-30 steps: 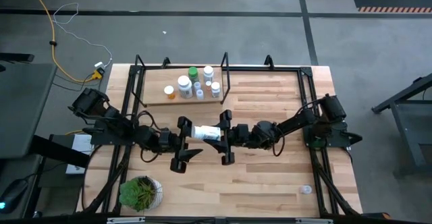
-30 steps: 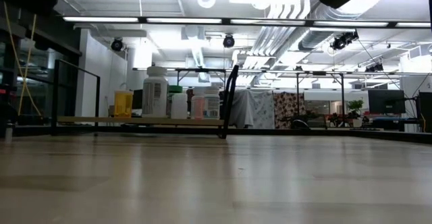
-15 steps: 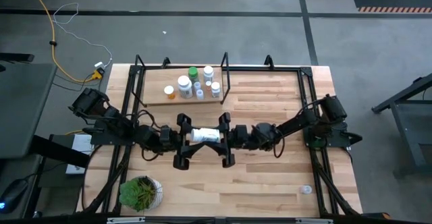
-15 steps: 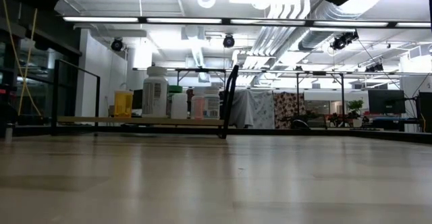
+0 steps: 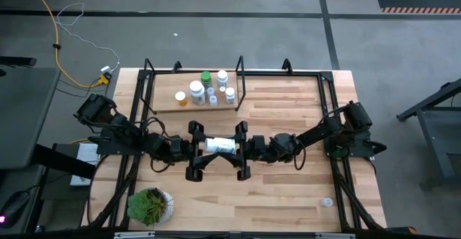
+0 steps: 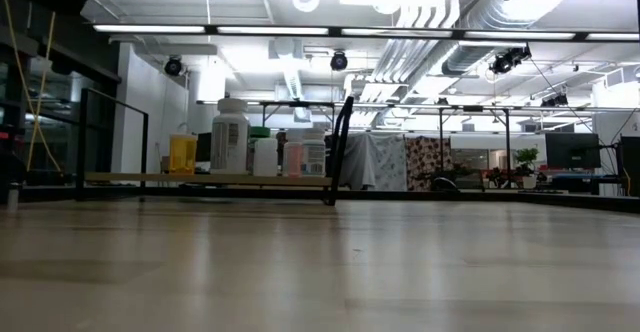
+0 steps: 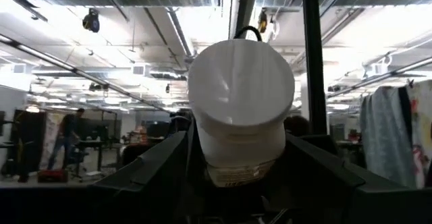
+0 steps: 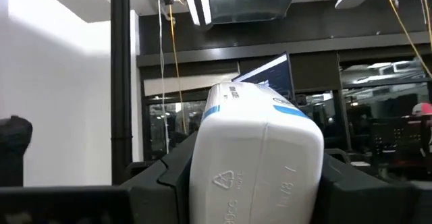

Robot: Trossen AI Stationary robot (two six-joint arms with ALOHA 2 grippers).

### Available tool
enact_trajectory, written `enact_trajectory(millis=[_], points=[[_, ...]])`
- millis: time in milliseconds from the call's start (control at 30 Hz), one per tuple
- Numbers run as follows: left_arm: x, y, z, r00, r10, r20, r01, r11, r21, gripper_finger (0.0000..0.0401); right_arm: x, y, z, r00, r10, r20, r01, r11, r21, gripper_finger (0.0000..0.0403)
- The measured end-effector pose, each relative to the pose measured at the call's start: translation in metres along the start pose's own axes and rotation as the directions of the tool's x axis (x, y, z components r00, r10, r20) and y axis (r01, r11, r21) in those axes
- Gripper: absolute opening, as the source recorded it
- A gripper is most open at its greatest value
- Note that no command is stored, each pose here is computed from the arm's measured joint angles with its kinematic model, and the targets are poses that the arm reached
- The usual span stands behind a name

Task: Pick and place medicine bottles onto shelf by color
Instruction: Put the medium white pill bottle on the shelf

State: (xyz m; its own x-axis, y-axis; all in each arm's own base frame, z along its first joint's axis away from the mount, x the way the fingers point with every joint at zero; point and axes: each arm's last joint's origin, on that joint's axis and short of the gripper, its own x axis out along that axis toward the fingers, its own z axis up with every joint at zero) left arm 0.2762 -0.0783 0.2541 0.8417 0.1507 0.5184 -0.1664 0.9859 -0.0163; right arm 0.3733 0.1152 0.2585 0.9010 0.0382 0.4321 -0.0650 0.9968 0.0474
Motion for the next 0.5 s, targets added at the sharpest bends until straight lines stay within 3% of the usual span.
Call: enact_trajectory(millis=[133, 267, 367, 500], points=[[-0.006, 0.002, 0.005, 1.0, 0.025, -0.004, -0.025, 1.0, 0.013, 0.0221, -0.002, 0.001, 0.005, 1.0, -0.019, -0.017, 0.018, 0.999, -0.046, 0.0158], [-0.008, 0.005, 0.019, 0.998, -0.028, 0.051, 0.03, 0.999, -0.029, 0.0221, -0.011, 0.002, -0.009, 0.992, -0.007, -0.128, -0.005, 0.995, -0.097, 0.0158], [-0.008, 0.005, 0.019, 0.998, -0.037, 0.052, 0.039, 0.998, -0.047, 0.0221, -0.008, 0.001, 0.002, 0.997, 0.0, -0.082, -0.005, 0.998, -0.055, 0.0158], [-0.007, 0.007, 0.017, 0.998, -0.037, 0.05, 0.041, 0.996, -0.078, 0.0221, -0.008, -0.003, -0.002, 0.994, 0.043, -0.098, -0.047, 0.998, -0.036, 0.0158]])
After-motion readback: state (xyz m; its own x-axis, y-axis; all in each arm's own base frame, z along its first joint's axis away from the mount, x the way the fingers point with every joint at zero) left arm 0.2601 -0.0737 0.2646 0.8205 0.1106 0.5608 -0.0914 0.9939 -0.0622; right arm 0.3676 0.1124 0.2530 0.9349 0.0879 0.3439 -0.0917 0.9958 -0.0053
